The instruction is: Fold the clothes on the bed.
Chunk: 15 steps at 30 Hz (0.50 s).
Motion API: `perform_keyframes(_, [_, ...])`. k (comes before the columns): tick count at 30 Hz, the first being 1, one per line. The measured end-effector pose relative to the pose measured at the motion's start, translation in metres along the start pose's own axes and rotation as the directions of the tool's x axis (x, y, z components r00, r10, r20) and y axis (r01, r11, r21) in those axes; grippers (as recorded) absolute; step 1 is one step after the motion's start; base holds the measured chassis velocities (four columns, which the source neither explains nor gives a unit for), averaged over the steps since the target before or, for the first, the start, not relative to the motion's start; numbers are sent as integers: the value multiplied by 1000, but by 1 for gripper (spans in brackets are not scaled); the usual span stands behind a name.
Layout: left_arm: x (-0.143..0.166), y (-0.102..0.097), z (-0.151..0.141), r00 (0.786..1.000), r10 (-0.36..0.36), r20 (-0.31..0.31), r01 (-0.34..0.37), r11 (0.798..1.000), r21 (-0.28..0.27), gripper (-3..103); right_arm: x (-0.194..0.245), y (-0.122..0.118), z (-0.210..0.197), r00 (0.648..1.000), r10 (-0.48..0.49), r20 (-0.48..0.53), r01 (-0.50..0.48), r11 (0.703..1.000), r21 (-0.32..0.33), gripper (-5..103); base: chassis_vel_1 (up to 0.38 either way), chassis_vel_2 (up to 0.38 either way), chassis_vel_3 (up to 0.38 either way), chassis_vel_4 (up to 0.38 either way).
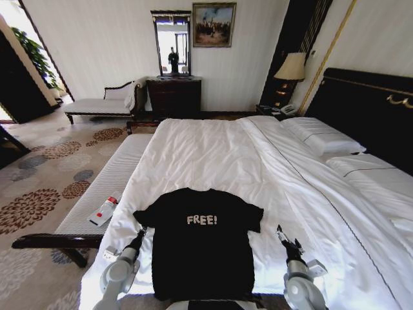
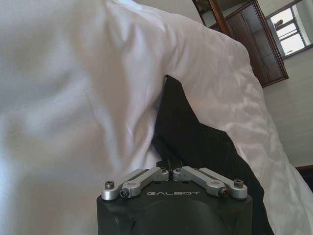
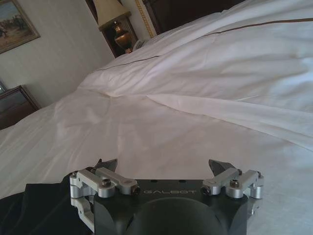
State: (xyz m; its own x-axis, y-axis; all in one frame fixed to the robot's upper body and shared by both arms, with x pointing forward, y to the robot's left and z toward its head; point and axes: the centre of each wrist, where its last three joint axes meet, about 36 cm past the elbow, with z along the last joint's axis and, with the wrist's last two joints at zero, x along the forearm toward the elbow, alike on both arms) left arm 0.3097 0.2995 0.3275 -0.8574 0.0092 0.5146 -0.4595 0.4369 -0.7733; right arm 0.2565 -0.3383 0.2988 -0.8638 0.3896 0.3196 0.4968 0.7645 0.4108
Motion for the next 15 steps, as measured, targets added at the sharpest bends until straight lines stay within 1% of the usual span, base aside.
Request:
perform_keyframes(4, [5,0,-2,1000,1,3,-1,1000,-8,0,1,0,1,1000,2,-2,-2,1000,1,100,0,0,0,0])
perform_keyframes(9, [20,-2,-3,1000,8,4,-8,1000,-26,0,1,0,-1,1000,1,2,-1,1000,0,100,0,0,0,0])
perform_keyframes(10, [26,-2,-1,1000,7,3,-7,1000,-28,0,1,0,-1,1000,1,3,-1,1000,0,100,0,0,0,0])
perform_keyframes(15, [34,-1,7,1000,1,-3,-1,1000,-30,0,1,-1,0,1000,2,3,-2,1000,1,100,0,0,0,0])
